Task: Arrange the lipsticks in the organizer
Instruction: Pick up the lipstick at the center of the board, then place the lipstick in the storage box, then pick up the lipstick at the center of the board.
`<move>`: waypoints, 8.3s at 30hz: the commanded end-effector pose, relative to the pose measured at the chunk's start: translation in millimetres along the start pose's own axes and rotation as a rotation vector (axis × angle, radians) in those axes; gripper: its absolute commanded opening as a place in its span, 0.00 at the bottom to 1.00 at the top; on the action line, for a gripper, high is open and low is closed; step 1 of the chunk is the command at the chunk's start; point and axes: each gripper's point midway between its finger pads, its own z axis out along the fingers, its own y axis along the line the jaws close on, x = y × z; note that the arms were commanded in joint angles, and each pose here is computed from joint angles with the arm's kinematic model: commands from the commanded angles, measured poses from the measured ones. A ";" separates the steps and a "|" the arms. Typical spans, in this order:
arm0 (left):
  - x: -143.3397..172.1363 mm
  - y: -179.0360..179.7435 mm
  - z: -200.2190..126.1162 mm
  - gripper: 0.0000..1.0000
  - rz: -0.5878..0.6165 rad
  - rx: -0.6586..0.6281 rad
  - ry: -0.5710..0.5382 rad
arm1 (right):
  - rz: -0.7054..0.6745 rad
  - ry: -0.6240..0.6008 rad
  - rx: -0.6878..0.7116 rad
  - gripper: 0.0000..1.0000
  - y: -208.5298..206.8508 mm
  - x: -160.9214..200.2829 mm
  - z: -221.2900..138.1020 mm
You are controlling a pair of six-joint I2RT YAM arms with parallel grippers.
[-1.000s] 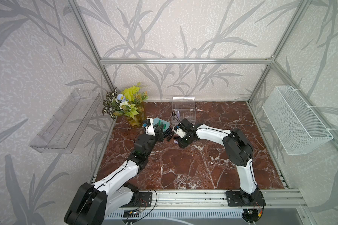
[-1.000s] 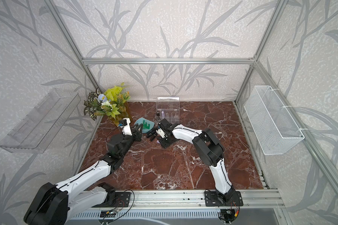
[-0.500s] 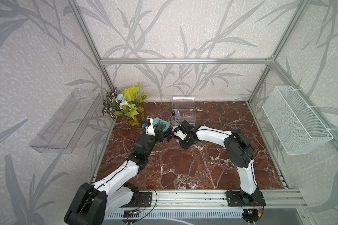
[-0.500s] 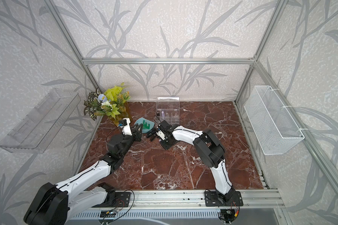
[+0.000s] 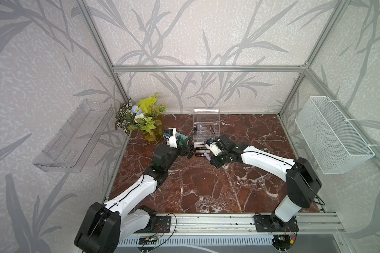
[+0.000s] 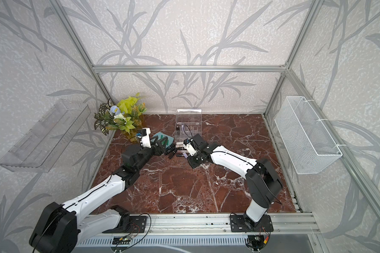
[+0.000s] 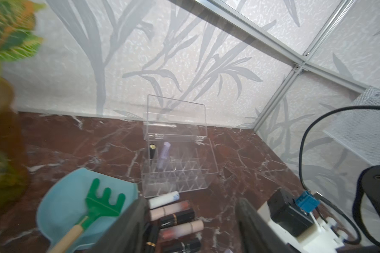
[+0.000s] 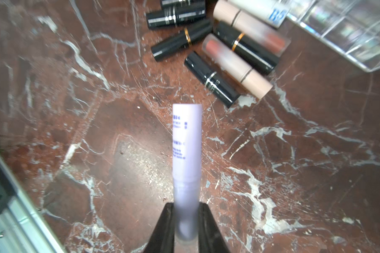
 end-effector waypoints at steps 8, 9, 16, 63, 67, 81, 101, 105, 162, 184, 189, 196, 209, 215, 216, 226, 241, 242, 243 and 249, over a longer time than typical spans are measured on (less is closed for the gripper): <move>-2.4 -88.6 -6.2 0.87 -0.198 0.524 0.265 | 0.029 -0.221 -0.210 0.14 41.7 -36.9 -74.6; -2.7 -94.0 -9.0 0.87 -0.206 0.557 0.280 | 0.027 -0.238 -0.219 0.15 44.2 -38.3 -81.4; 1.5 -116.4 -23.0 0.81 -0.229 0.710 0.370 | 0.016 -0.324 -0.270 0.14 58.0 -48.9 -113.4; 16.3 -123.9 -19.5 0.19 -0.268 0.774 0.413 | -0.006 -0.333 -0.349 0.14 78.6 -55.7 -126.4; 14.9 -120.5 -16.5 0.16 -0.236 0.737 0.404 | -0.006 -0.349 -0.329 0.19 75.6 -56.5 -129.1; -1.1 -39.4 64.4 0.10 0.055 0.213 0.284 | 0.053 -0.393 -0.230 0.80 51.4 -60.5 -128.3; -2.1 -9.5 180.4 0.10 0.402 0.002 0.075 | 0.121 -0.414 -0.199 0.81 21.8 -45.5 -129.2; 6.9 -6.1 197.1 0.11 0.421 -0.017 0.079 | 0.135 -0.411 -0.202 0.81 14.4 -42.6 -126.3; 19.0 16.9 158.5 0.62 0.343 -0.142 0.061 | 0.150 -0.235 -0.082 0.81 -20.7 -14.2 -75.6; 7.8 36.6 -18.5 0.61 0.071 -0.231 -0.158 | -0.045 0.033 -0.044 0.72 -6.4 -41.3 55.6; 5.2 37.0 -22.8 0.61 0.074 -0.233 -0.173 | -0.056 0.075 -0.033 0.72 -9.3 -44.2 70.6; 3.6 37.2 -22.7 0.61 0.082 -0.236 -0.177 | -0.049 0.087 -0.041 0.72 -9.6 -51.5 85.3; 1.8 36.1 -23.9 0.61 0.087 -0.233 -0.183 | -0.048 0.139 -0.036 0.72 -16.4 -49.4 110.9; 2.9 35.6 -22.1 0.61 0.087 -0.229 -0.178 | -0.045 0.154 -0.041 0.71 -16.9 -42.7 115.4; 3.3 35.9 -21.7 0.61 0.086 -0.230 -0.176 | -0.044 0.158 -0.042 0.71 -16.9 -41.1 115.7; 4.5 36.7 -20.5 0.61 0.088 -0.234 -0.170 | -0.055 0.215 0.003 0.65 -21.4 -20.4 115.2; 4.5 37.2 -19.5 0.62 0.093 -0.237 -0.167 | -0.105 0.260 0.036 0.41 -9.6 -11.8 117.2; 4.8 37.0 -19.3 0.62 0.094 -0.237 -0.166 | -0.107 0.260 0.035 0.40 -8.3 -11.7 117.1; 4.1 37.0 -19.3 0.62 0.094 -0.237 -0.167 | -0.109 0.259 0.034 0.39 -6.9 -12.0 116.5; 4.4 37.0 -19.4 0.62 0.095 -0.237 -0.166 | -0.111 0.265 0.050 0.38 -7.5 -11.0 120.3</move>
